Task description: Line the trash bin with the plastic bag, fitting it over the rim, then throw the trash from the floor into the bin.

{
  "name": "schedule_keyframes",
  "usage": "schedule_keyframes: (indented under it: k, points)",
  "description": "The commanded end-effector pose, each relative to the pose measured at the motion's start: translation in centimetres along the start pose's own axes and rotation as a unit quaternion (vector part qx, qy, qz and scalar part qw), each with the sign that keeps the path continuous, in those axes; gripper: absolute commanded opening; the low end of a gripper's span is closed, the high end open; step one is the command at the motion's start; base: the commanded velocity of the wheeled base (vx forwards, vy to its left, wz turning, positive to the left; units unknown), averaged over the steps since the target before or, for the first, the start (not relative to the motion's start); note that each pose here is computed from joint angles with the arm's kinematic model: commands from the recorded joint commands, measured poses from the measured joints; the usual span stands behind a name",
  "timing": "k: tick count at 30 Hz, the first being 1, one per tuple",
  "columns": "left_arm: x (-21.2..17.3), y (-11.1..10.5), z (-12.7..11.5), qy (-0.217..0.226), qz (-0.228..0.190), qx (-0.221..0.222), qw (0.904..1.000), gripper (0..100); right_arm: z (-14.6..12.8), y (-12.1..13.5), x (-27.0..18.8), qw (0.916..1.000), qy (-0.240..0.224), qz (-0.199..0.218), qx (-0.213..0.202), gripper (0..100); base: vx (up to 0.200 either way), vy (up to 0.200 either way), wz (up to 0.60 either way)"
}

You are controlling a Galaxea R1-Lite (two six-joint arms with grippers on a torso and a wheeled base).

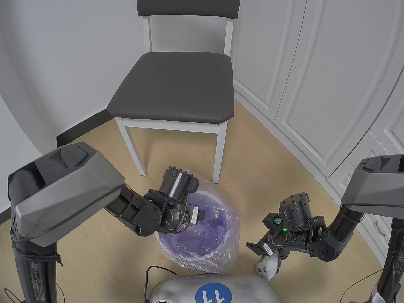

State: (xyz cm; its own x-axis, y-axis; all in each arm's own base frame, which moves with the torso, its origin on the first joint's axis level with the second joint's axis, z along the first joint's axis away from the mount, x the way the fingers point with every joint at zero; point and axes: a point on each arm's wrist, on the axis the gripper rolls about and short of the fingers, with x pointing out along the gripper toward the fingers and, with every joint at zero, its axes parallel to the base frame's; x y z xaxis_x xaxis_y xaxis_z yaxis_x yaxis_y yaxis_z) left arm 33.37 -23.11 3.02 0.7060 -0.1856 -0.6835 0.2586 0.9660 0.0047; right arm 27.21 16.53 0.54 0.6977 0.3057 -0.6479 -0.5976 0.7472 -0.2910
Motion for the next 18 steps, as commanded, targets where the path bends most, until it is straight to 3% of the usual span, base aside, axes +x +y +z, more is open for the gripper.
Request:
schedule_keyframes:
  k: [1, 5, 9, 18]
  points:
    - [0.9, -1.3, -1.3, 0.023, 0.001, 0.017, 0.9996, 100, -0.4, -0.1, 0.3, 1.0, 0.007, 0.0, 0.0, 100, 0.0, 0.0, 0.0]
    - [0.7, -1.8, -1.8, 0.038, 0.0, 0.018, 0.9991, 100, -0.3, -0.1, 0.3, 1.0, 0.006, -0.001, 0.001, 100, 0.0, 0.0, 0.0]
    - [1.0, -1.9, -2.2, 0.07, 0.025, 0.031, 0.9968, 100, -0.2, -0.4, 0.2, 1.0, 0.004, -0.005, 0.003, 100, 0.0, 0.0, 0.0]
    - [2.2, -2.2, -2.4, 0.093, 0.054, 0.033, 0.9936, 100, -0.3, -0.4, 0.3, 1.0, 0.005, -0.005, 0.004, 100, 0.0, 0.0, 0.0]
